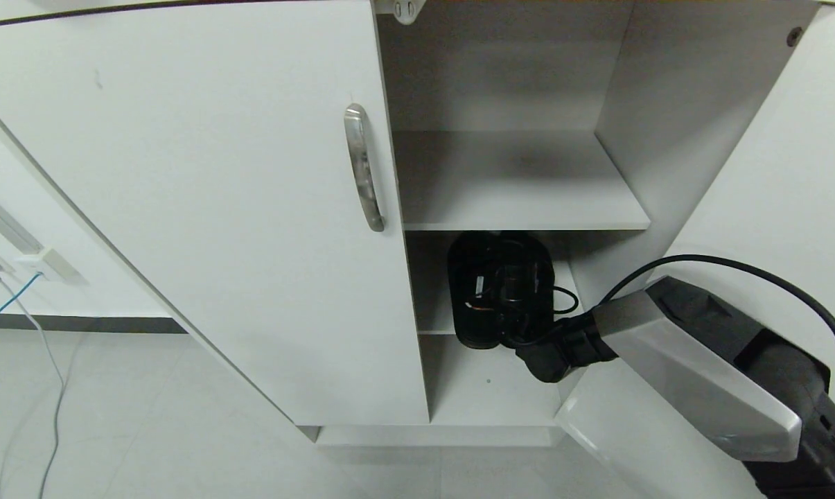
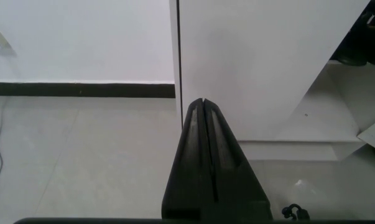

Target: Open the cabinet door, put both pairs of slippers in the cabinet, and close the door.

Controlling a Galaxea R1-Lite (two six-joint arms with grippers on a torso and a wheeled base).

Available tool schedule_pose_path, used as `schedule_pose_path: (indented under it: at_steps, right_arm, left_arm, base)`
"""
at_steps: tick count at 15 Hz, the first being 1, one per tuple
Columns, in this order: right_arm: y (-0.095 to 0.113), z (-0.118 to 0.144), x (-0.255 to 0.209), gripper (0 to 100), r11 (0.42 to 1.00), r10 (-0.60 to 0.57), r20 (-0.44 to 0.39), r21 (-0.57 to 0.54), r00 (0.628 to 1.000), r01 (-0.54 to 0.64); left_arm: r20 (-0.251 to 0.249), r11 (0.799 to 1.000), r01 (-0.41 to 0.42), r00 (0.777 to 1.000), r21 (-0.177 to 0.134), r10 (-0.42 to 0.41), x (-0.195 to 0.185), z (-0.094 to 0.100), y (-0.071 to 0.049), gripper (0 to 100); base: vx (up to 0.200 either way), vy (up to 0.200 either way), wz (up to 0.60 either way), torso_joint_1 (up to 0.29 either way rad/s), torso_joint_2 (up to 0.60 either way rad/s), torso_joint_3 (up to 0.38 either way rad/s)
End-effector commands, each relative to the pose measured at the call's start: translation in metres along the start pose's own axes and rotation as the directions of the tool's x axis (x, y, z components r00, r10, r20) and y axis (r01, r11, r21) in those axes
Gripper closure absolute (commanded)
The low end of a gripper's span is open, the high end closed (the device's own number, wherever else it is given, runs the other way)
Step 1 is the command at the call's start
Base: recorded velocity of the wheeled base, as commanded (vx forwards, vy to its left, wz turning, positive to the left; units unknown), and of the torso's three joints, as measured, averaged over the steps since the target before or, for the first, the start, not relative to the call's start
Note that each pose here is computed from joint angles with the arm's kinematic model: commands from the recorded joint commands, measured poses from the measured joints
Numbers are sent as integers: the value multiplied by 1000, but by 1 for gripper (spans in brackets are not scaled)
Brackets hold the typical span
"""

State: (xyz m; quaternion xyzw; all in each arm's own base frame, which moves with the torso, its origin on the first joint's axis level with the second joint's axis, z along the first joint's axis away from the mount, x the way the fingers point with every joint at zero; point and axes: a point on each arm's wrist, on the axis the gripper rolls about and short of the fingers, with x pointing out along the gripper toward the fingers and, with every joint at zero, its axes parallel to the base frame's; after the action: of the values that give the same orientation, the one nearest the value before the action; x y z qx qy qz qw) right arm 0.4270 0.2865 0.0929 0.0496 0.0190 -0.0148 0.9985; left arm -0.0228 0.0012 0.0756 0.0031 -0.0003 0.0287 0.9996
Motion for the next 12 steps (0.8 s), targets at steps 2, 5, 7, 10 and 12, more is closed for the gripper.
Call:
schedule_pose_path:
  at_steps: [2,5,7,10,12]
  right_arm:
    - [-1,-2,8,100,1000,-14,8,10,1000,13]
    - [-1,-2,8,100,1000,-17,8,7,1000,16]
    - [-2,-3,8,0,1000,-19,5,5,1000,19]
    - [-4,-1,-2,0,1000,-15,-18,-14,1000,15]
    - [-5,2,-15,0,1000,-2,-23,-17,1000,2]
  left_arm:
    - [-2,1000,-1,1000,0,1,0,0,0,100]
    - [-1,1000,-1,1000,0,1,0,0,0,100]
    - [-2,1000,-1,1000,0,1,0,0,0,100]
    - [-1,1000,-1,1000,0,1,0,0,0,100]
    - [-1,1000,-1,1000,0,1,0,0,0,100]
  base:
    - [0,0,0,0,0,0]
    - [0,0,0,0,0,0]
    - [0,0,0,0,0,0]
    - [0,0,0,0,0,0]
    - [0,0,0,0,0,0]
